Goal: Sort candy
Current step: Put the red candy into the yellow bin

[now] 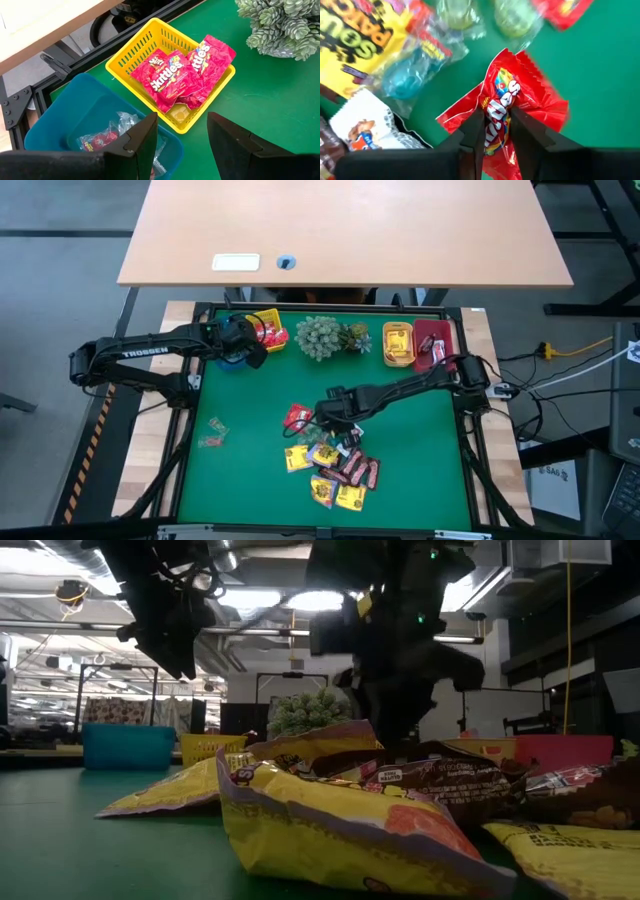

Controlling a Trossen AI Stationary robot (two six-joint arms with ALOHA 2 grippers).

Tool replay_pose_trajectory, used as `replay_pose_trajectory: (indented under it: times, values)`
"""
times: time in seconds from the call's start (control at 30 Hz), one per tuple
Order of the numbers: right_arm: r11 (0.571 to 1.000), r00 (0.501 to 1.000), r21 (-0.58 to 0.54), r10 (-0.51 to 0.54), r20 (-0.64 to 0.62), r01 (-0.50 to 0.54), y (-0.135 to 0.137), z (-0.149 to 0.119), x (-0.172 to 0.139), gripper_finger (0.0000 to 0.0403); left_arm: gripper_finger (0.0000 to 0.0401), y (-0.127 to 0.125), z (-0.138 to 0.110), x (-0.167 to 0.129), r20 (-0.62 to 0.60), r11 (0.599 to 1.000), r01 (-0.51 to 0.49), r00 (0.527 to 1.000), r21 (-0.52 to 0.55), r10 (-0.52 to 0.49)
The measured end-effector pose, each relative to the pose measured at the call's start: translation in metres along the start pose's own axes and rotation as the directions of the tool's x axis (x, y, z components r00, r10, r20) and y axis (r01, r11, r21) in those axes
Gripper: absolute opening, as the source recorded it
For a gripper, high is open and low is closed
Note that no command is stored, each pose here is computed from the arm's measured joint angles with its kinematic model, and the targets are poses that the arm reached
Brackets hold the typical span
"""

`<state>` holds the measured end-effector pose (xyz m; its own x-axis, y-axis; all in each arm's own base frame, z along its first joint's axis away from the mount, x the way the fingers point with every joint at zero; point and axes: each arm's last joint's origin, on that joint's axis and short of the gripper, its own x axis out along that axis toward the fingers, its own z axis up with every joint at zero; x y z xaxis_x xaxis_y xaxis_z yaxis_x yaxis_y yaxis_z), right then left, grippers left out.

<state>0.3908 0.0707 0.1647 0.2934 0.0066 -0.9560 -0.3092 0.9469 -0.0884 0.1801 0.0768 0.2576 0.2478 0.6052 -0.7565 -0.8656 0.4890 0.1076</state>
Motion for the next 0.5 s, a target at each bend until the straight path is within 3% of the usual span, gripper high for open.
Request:
replay_pose_trajectory:
  times: [0.27, 0.5]
  values:
    - [0.993, 0.987, -0.029, -0.109, 0.115, 0.113, -0.005, 0.010, -0.015, 0.0085, 0.0157, 0.000, 0.000, 0.000, 0.001, 1.000, 0.001, 1.000, -0.001, -0.001]
    - [0.958, 0.923, -0.058, -0.251, 0.293, 0.279, -0.021, 0.028, -0.020, 0.0085, 0.0157, -0.001, 0.000, 0.000, -0.002, 1.000, 0.012, 1.000, 0.000, -0.012]
